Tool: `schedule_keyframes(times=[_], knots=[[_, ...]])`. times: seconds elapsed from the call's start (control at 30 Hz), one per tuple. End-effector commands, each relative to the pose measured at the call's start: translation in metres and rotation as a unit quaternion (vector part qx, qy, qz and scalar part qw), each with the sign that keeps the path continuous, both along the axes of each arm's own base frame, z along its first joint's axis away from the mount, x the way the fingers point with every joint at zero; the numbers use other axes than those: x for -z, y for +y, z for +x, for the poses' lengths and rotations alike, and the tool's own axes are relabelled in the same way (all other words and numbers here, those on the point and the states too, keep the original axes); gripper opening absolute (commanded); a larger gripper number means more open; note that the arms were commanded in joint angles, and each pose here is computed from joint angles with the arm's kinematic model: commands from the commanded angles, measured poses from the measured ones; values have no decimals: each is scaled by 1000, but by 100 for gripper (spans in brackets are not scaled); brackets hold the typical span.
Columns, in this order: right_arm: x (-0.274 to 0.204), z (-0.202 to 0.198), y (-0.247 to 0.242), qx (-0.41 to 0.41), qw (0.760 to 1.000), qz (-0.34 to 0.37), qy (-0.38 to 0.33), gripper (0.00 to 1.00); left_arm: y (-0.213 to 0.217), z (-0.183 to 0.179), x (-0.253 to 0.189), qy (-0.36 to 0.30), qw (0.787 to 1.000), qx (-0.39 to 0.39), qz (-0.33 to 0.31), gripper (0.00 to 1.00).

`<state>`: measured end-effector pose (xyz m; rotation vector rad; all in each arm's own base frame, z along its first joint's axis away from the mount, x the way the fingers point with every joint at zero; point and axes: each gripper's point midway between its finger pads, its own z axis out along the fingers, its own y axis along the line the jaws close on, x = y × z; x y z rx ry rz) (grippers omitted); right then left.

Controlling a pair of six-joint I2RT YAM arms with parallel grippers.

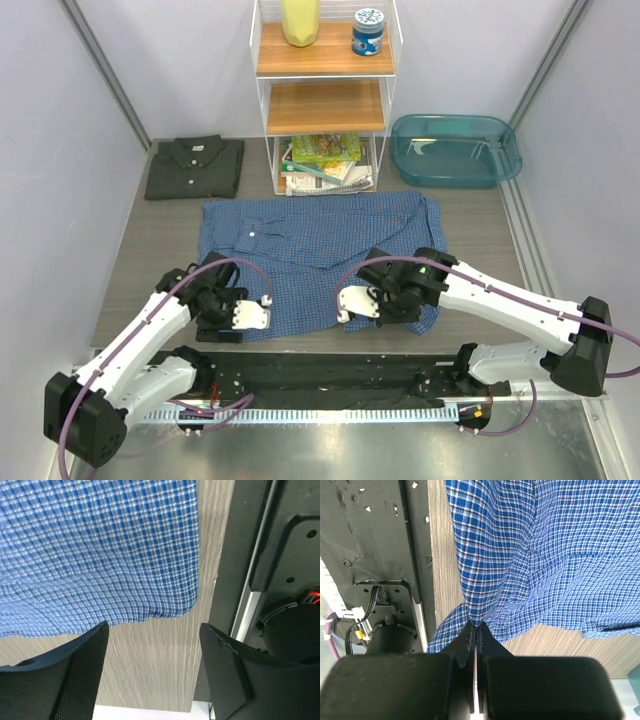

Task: Fold and stack the long sleeve shirts
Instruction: Fold the shirt

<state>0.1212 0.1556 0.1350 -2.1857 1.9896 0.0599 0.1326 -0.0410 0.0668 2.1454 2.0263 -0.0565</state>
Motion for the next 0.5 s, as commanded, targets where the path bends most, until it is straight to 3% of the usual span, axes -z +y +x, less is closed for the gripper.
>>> schedule_keyframes(times=[0.0,0.27,0.33,0.47], knots=[[-4,4,3,3,1000,5,-3,1,-13,3,-3,4,1000,18,-15,67],[-4,11,7,18,1000,3,1,1,-18,-3,5,76,994,66,44,42],[-3,13,6,23,1000,2,1,1,-19,-5,7,89,991,79,59,41],[-5,17,6,32,999,3,0,1,-10,-6,21,93,985,119,83,49]])
